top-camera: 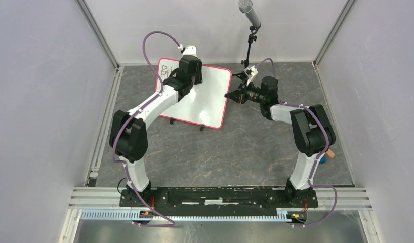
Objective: Erase the whiteboard
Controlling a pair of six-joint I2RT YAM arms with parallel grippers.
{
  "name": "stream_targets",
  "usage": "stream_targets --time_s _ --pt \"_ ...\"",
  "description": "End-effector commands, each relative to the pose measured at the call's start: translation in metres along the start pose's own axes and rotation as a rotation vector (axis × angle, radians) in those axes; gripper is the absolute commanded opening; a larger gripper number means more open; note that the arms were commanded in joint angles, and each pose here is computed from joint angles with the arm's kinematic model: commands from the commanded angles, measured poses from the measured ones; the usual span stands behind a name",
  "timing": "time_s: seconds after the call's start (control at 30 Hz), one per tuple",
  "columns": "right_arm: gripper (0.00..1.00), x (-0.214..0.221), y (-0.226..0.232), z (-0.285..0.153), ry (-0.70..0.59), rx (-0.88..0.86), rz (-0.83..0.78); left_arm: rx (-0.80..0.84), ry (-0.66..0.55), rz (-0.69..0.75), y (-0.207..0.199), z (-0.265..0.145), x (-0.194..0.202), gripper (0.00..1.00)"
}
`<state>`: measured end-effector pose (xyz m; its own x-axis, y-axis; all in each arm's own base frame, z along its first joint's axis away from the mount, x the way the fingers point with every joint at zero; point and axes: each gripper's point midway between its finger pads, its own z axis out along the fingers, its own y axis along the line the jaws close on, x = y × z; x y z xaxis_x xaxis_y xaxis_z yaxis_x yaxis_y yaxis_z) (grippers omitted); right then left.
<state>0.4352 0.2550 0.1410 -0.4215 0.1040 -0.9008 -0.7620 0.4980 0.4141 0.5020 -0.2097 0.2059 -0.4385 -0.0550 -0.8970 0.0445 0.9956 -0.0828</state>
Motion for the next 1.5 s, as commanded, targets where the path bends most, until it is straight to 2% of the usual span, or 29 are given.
stream_targets --time_s 0.0,0.13,0.33,0.5,0.67,0.87,1.0,1.23,1.33,1.47 --pt "0.00 -0.006 0.007 -0.001 -0.016 -0.033 -0.069 0.025 -0.047 -0.047 -0.005 0.003 -0.017 0.47" --pt "0.00 -0.007 0.007 -0.001 -0.018 -0.033 -0.069 0.074 -0.048 -0.050 -0.013 0.003 -0.015 0.37" --pt "0.00 -0.007 0.007 -0.001 -0.020 -0.033 -0.069 0.156 -0.009 -0.039 -0.035 0.002 -0.002 0.27" --pt "0.00 -0.007 0.007 -0.001 -0.020 -0.034 -0.066 0.165 -0.002 0.072 -0.061 -0.007 0.011 0.25" --pt "0.00 -0.007 0.007 -0.001 -0.020 -0.036 -0.064 0.145 0.024 0.088 -0.060 -0.004 0.019 0.25" --pt "0.00 -0.006 0.008 -0.001 -0.019 -0.036 -0.063 0.058 0.026 0.086 -0.024 0.007 0.007 0.26" --pt "0.00 -0.007 0.008 -0.001 -0.020 -0.036 -0.065 0.000 0.022 0.044 0.017 0.018 -0.008 0.26" --pt "0.00 -0.008 0.008 0.001 -0.019 -0.027 -0.074 -0.112 0.048 -0.018 0.088 0.036 -0.003 0.26" --pt "0.00 -0.007 0.008 0.003 -0.014 -0.029 -0.071 -0.138 0.067 -0.025 0.101 0.040 0.002 0.26" --pt "0.00 -0.007 0.010 0.004 -0.012 -0.030 -0.077 -0.131 0.053 -0.044 0.100 0.036 0.000 0.26"
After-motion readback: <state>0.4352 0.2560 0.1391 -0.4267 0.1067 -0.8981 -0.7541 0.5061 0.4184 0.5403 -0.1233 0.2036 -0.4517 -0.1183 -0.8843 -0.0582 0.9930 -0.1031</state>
